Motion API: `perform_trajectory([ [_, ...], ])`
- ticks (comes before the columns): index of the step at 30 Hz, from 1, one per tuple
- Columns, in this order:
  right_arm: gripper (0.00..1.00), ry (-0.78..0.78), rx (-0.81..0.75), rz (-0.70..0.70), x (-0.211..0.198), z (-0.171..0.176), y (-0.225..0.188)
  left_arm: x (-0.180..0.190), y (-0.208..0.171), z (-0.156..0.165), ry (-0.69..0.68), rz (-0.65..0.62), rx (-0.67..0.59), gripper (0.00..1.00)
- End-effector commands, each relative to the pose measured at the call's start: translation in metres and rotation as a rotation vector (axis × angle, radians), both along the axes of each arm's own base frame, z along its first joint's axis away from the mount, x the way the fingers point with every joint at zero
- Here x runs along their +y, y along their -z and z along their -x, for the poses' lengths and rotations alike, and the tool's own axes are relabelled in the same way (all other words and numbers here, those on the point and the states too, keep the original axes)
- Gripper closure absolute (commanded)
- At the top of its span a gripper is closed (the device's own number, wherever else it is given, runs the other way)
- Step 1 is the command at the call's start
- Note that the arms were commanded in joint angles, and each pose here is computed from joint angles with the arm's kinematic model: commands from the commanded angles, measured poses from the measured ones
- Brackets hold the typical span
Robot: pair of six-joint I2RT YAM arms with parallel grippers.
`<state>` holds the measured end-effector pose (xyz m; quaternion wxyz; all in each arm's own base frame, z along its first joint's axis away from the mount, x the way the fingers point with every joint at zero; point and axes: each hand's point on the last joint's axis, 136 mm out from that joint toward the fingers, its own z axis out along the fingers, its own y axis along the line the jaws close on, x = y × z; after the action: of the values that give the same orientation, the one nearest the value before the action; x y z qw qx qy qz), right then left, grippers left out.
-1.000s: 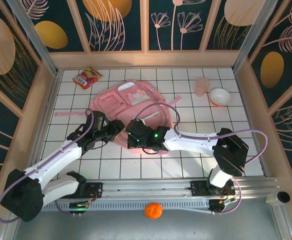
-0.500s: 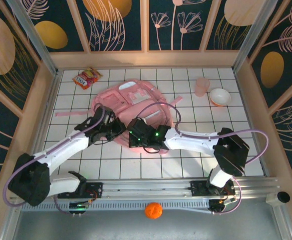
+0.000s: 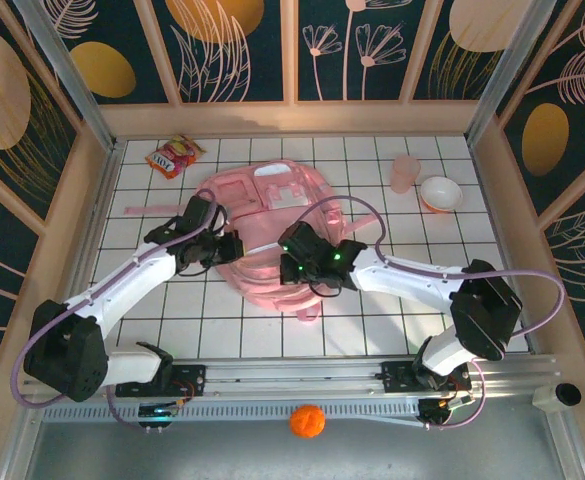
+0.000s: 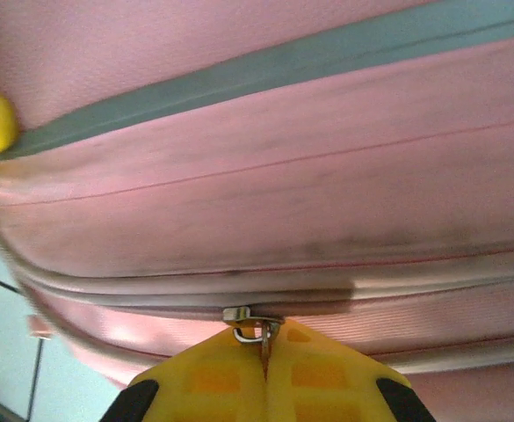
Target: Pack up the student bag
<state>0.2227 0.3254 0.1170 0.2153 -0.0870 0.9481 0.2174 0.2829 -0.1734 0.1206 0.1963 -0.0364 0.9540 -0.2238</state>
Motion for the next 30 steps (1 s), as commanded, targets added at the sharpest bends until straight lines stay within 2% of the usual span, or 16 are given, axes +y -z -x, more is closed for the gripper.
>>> perform_trajectory([
  [1,1.00,0.024,-0.012,0.099,-0.034,-0.003,0.002,0.042,0.003,-0.007,-0.003,-0.204,-0.031,1.00],
  [4,1.00,0.005,0.001,0.071,-0.025,0.000,0.002,0.051,-0.007,-0.018,-0.003,-0.235,-0.074,1.00],
  [6,1.00,-0.042,-0.005,0.006,-0.002,0.008,-0.003,0.058,-0.007,-0.026,-0.002,-0.278,-0.092,1.00],
  [9,1.00,-0.102,-0.005,-0.067,0.033,0.024,-0.008,0.067,-0.025,-0.052,-0.049,-0.321,-0.151,1.00],
  [13,1.00,-0.106,0.006,-0.069,0.059,0.032,-0.004,0.072,-0.041,-0.077,-0.087,-0.332,-0.190,1.00],
  [14,1.00,-0.098,0.009,-0.071,0.063,0.032,-0.002,0.072,-0.045,-0.082,-0.100,-0.327,-0.195,0.95],
  [18,1.00,-0.068,0.005,-0.111,0.071,0.027,-0.003,0.056,-0.061,-0.082,-0.130,-0.183,-0.197,0.73],
  [21,1.00,-0.063,-0.010,-0.138,0.073,0.024,-0.011,0.041,-0.069,-0.065,-0.177,-0.005,-0.182,0.62],
  [23,1.00,-0.059,-0.016,-0.139,0.072,0.022,-0.013,0.036,-0.070,-0.050,-0.229,0.104,-0.169,0.58],
  [26,1.00,-0.063,-0.018,-0.142,0.070,0.021,-0.014,0.042,-0.055,-0.026,-0.343,0.196,-0.113,0.53],
  [30,1.00,-0.063,-0.021,-0.133,0.068,0.019,-0.012,0.048,-0.040,-0.001,-0.466,0.286,-0.042,0.54],
])
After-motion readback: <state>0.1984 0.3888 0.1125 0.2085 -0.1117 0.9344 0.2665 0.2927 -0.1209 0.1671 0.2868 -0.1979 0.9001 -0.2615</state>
